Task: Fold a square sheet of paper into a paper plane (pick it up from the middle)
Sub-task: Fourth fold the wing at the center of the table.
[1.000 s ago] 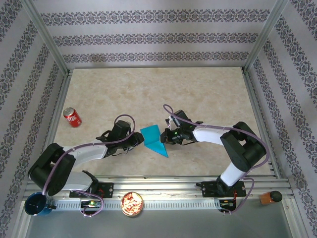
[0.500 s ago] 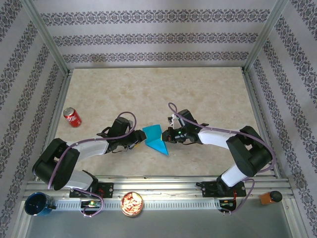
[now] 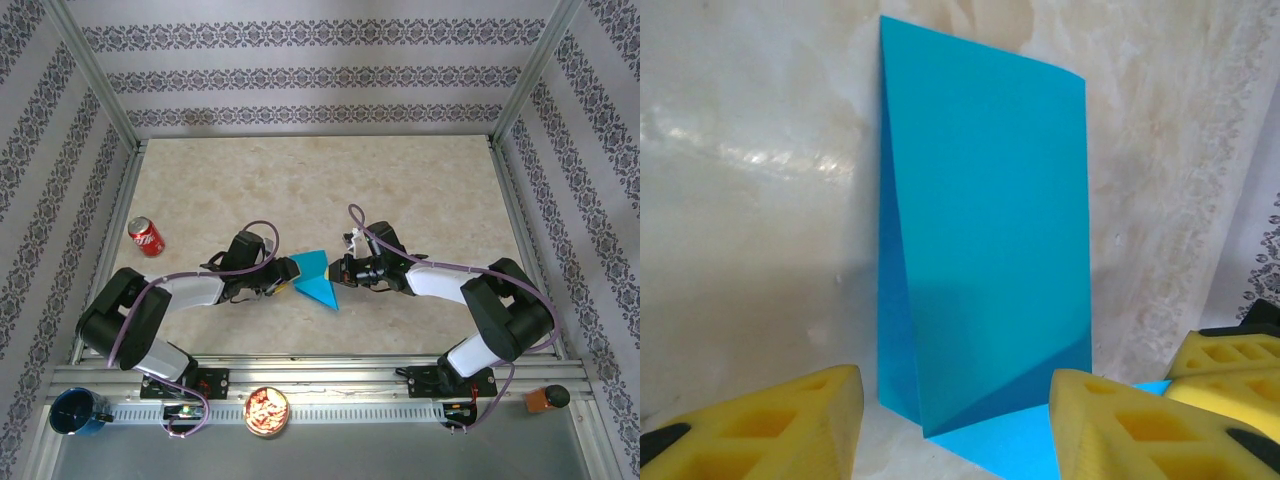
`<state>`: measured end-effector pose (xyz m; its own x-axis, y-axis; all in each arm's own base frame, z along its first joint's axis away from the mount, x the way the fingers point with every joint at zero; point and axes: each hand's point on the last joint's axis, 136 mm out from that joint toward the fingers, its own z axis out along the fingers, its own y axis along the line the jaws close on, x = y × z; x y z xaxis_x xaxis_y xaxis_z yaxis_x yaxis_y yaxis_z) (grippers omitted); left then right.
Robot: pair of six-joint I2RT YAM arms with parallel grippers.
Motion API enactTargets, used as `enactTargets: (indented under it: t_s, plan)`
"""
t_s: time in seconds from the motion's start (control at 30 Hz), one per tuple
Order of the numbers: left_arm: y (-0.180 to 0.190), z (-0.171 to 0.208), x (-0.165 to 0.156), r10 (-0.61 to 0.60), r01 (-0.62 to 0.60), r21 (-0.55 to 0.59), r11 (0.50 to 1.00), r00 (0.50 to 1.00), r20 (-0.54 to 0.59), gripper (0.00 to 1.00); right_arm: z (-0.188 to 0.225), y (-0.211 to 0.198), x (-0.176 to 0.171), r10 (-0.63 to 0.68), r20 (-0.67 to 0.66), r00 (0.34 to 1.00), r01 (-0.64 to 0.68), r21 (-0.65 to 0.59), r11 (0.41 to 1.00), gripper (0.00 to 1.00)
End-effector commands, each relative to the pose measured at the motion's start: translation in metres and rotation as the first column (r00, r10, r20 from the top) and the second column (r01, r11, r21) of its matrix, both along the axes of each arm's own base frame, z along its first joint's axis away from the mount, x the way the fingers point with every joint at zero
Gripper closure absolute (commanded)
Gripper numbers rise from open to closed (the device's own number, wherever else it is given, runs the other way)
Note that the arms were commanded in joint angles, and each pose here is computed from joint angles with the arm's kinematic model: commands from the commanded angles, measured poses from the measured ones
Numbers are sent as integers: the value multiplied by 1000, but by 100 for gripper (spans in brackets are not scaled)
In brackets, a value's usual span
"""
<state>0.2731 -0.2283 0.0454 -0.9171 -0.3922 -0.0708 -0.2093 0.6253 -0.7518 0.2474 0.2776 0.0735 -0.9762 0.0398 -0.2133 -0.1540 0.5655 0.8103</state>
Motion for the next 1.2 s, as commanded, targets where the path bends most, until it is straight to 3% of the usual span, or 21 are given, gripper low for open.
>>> enactTargets:
  t_s: [0.0, 0.53, 1.17]
  plan:
    - [-7, 13, 15, -1, 3, -50, 999, 999, 42, 48, 4, 0, 0, 2, 7, 1000, -2, 36, 999, 96]
    - [-21, 10, 29, 0, 4, -155, 988, 1000, 25, 59, 6, -5, -1, -6, -1, 1000, 6, 63, 998, 96]
    - [-7, -8, 20, 31, -36, -104, 994, 998, -50, 53, 17, -7, 2, -24, 14, 1000, 22, 122, 992, 97]
